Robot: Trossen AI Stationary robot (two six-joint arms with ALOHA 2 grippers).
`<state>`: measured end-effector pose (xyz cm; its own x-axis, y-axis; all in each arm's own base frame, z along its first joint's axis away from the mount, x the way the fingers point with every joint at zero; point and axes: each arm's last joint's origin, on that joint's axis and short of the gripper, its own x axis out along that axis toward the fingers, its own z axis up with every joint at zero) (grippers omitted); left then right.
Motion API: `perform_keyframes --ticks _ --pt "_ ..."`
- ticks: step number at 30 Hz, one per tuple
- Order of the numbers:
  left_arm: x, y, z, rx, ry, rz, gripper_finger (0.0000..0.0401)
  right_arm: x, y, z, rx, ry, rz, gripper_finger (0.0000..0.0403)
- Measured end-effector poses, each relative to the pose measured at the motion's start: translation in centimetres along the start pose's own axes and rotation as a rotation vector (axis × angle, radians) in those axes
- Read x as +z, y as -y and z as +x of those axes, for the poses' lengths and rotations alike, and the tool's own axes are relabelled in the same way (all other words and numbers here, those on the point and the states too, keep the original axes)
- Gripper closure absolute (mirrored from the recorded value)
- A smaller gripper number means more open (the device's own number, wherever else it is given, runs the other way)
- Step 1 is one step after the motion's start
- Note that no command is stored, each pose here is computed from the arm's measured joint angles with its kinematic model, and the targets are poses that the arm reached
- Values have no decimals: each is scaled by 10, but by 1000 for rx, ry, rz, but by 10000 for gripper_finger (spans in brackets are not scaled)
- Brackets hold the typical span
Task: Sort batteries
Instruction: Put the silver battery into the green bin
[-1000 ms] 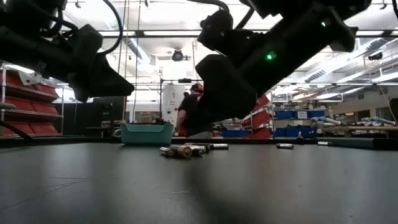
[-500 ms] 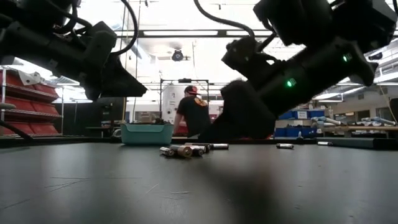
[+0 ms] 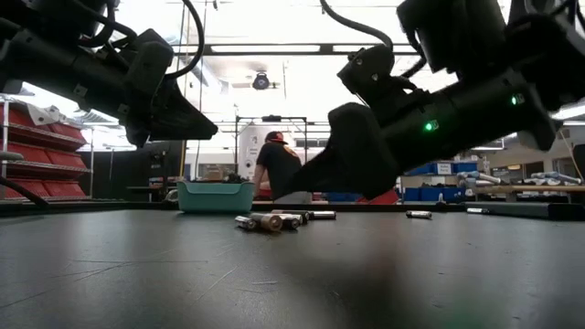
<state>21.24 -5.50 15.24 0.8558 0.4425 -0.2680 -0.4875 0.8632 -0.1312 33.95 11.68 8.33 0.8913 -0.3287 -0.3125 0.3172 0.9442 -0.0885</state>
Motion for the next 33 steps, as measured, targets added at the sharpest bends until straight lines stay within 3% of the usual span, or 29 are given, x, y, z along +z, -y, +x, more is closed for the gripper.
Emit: perform_keyframes --ticks 9,20,23,27,33 --pt "-1 0 0 3 -4 5 261 -14 -10 13 12 -5 10 277" --pt "-1 -1 0 4 -6 31 261 -22 3 22 -7 -114 68 281" --pt "-1 -1 0 4 -6 32 261 -23 4 22 -8 -131 58 309" --pt "-1 -1 0 3 -6 32 261 -24 5 22 -3 -148 27 383" --pt "-1 0 0 -2 -9 31 261 -26 6 22 1 -164 8 386"
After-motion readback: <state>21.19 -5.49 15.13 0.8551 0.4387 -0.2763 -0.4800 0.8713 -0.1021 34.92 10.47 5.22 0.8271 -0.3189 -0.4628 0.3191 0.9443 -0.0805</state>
